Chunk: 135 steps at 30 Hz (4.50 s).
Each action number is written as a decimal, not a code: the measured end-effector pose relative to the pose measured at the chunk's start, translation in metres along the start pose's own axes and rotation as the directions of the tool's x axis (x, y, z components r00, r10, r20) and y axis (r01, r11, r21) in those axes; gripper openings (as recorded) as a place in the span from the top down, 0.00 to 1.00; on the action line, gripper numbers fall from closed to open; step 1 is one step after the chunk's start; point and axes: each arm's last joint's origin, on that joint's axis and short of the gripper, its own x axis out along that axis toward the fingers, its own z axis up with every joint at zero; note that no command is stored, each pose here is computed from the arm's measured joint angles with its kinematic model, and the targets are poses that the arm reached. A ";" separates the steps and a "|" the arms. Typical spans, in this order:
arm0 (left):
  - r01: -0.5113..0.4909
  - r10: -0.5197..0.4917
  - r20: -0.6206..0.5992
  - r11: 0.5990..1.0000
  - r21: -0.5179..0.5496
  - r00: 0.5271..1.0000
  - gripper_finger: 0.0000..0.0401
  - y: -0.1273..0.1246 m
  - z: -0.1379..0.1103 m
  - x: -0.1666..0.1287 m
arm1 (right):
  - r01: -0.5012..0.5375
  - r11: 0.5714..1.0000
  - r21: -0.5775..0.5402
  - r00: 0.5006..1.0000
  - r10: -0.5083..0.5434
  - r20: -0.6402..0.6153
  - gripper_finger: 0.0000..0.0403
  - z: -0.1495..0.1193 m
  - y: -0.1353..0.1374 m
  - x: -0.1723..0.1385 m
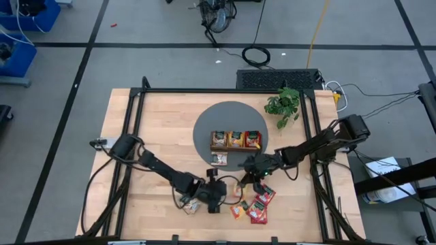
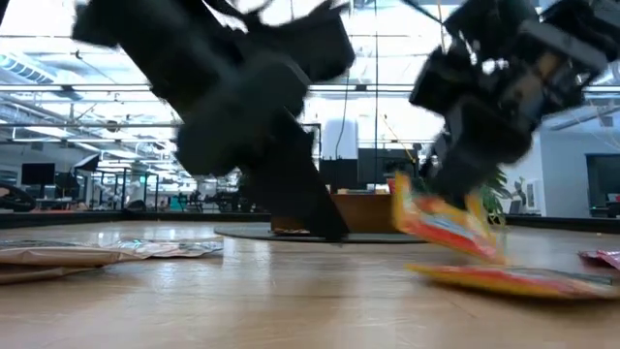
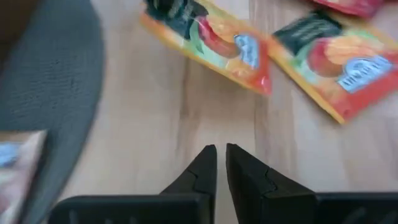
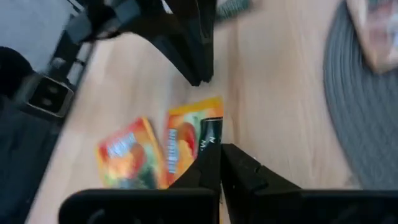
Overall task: Pick & Place Tea
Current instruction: Put the left orange tea packet into the middle section of the wooden organizer, then put the brown tea packet into the left section of the wooden organizer
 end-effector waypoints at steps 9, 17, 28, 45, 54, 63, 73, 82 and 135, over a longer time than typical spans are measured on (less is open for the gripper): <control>-0.105 0.106 -0.037 0.994 0.031 0.994 0.90 -0.022 -0.007 -0.053 | 0.072 0.988 -0.134 0.997 -0.075 -0.016 1.00 0.049 0.023 -0.030; -0.205 0.208 -0.079 0.978 0.044 0.975 0.90 -0.035 -0.027 -0.068 | 0.296 0.905 -0.307 0.936 -0.338 -0.095 1.00 0.113 0.019 -0.062; -0.268 0.271 -0.061 0.962 0.052 0.961 0.90 -0.038 -0.032 -0.074 | 0.441 0.852 -0.283 0.865 -0.487 -0.119 1.00 0.145 -0.053 -0.092; -0.290 0.292 -0.059 0.956 0.044 0.955 0.90 -0.037 -0.033 -0.074 | 0.416 0.862 -0.290 0.823 -0.492 -0.284 1.00 0.124 -0.102 -0.038; -0.292 0.294 -0.062 0.955 0.046 0.954 0.90 -0.036 -0.033 -0.075 | 0.446 0.837 -0.317 0.819 -0.524 -0.233 0.87 0.128 -0.101 -0.038; -0.303 0.306 -0.077 0.952 0.041 0.949 0.90 -0.035 -0.035 -0.075 | 0.582 0.757 -0.296 0.762 -0.635 -0.126 0.61 0.141 -0.092 -0.058; -0.291 0.278 -0.266 0.957 -0.007 0.923 0.90 -0.034 -0.052 -0.084 | 0.339 0.888 -0.311 0.930 -0.367 -0.034 0.59 0.134 -0.028 -0.052; -0.396 0.358 -0.318 0.916 -0.060 0.878 0.90 -0.035 -0.067 -0.098 | 0.179 0.844 -0.505 0.973 -0.075 0.219 0.86 0.078 0.018 0.002; -0.201 0.139 -0.355 0.969 -0.141 0.924 0.90 -0.008 -0.073 -0.061 | 0.050 0.999 0.021 0.998 -0.051 0.043 0.72 0.049 -0.031 0.106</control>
